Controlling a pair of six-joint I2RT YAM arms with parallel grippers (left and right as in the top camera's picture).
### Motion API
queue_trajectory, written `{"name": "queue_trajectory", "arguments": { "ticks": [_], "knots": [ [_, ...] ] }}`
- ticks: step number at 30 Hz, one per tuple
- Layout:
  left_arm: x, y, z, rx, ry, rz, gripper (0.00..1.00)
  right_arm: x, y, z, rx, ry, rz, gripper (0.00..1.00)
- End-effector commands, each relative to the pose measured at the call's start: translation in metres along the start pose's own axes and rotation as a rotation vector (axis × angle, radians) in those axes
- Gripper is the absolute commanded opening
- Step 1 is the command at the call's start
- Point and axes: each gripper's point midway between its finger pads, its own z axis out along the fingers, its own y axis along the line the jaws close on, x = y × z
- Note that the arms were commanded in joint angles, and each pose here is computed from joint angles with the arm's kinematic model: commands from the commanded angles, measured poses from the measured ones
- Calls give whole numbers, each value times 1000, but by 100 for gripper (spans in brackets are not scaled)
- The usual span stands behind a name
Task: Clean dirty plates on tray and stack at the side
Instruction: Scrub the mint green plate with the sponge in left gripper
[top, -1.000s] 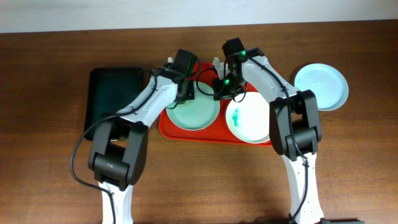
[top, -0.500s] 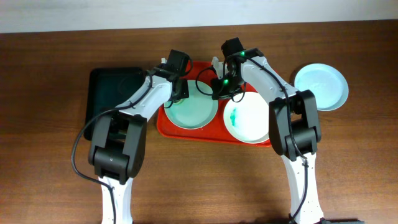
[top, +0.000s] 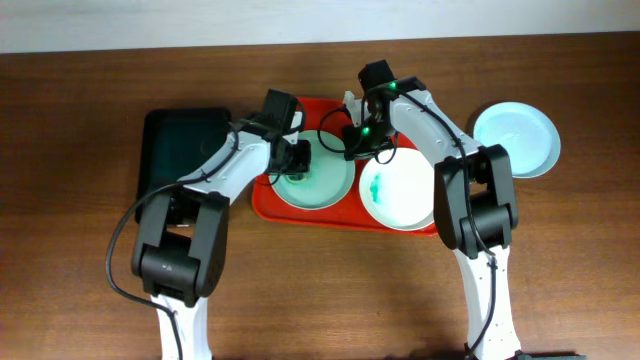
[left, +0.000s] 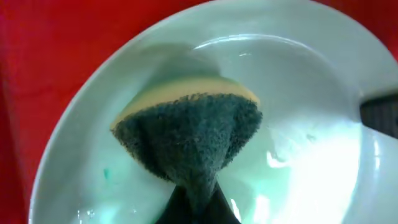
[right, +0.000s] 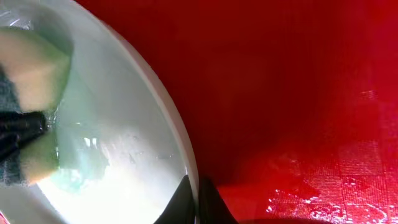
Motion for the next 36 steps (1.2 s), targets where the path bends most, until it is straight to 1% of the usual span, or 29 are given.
{"name": "queue_trajectory", "arguments": {
  "ticks": [1, 2, 3, 4, 5, 7, 8, 10, 11, 12, 14, 16, 17, 18, 19, 20, 21, 22, 23, 24, 25, 26, 27, 28, 29, 30, 32, 33, 36],
  "knots": [
    [17, 58, -1, -346, 38, 67, 0, 24, -32, 23, 110, 86, 32, 4],
    [18, 79, -9, -473, 36, 75, 0, 24, -32, 23, 110, 86, 32, 4],
    [17, 92, -18, -562, 30, 82, 0, 24, -32, 23, 110, 86, 31, 4],
    [14, 104, -27, -649, 19, 90, 0, 24, -32, 23, 110, 86, 32, 4],
    [11, 111, -34, -700, 7, 94, 0, 24, -32, 23, 110, 86, 32, 4],
    [0, 103, -41, -670, -36, 56, 0, 24, -32, 23, 110, 85, 31, 4],
    [-7, 98, -46, -648, -69, 2, 0, 22, -31, 22, 110, 80, 29, 4],
    [-27, 76, -69, -525, -164, -115, 0, 12, -26, 7, 111, 59, 21, 4],
    [-42, 66, -100, -441, -247, -185, 0, 0, -18, -13, 115, 26, 10, 4],
    [-50, 65, -123, -394, -291, -210, 0, -11, -11, -35, 124, -15, -4, 4],
    [-51, 87, -167, -400, -341, -272, 0, -22, -11, -77, 266, -65, -31, 4],
    [-38, 122, -177, -444, -296, -340, 0, -28, 4, -116, 421, -113, -88, 4],
    [-32, 136, -176, -463, -271, -368, 0, -29, 12, -128, 483, -128, -115, 4],
    [-27, 152, -178, -482, -254, -401, 0, -30, 20, -146, 607, -144, -155, 4],
    [-23, 164, -176, -470, -237, -433, 0, -30, 28, -167, 783, -160, -203, 4],
    [-22, 166, -174, -441, -228, -449, 0, -30, 34, -179, 905, -174, -238, 4],
    [-21, 167, -171, -399, -216, -465, 0, -30, 44, -197, 1083, -200, -286, 4],
    [-22, 166, -169, -354, -208, -477, 0, -30, 63, -208, 1207, -231, -338, 4],
    [-22, 162, -167, -327, -205, -477, 0, -30, 74, -209, 1239, -248, -362, 4],
    [-23, 157, -165, -297, -198, -466, 0, -30, 95, -197, 1192, -273, -397, 4],
    [-24, 151, -164, -266, -192, -443, 0, -30, 104, -173, 1035, -260, -400, 4],
    [-24, 149, -163, -251, -190, -443, 0, -29, 106, -162, 945, -245, -393, 4],
    [-25, 145, -162, -231, -185, -428, 0, -28, 104, -142, 753, -203, -361, 4],
    [-27, 136, -160, -179, -180, -380, 0, -25, 100, -128, 573, -161, -316, 4],
    [-31, 123, -158, -99, -177, -346, 0, -20, 96, -117, 386, -116, -274, 4],
    [-34, 102, -157, 13, -172, -298, 0, -13, 80, -106, 184, -65, -215, 4],
    [-33, 79, -151, 50, -154, -243, 0, 0, 41, -80, 71, -12, -101, 4],
    [-31, 61, -140, 63, -130, -193, 0, 7, 26, -56, 40, -4, -77, 4],
    [-30, 25, -109, 89, -96, -111, 0, 13, 16, -6, 21, -43, -109, 4]
  ]
}}
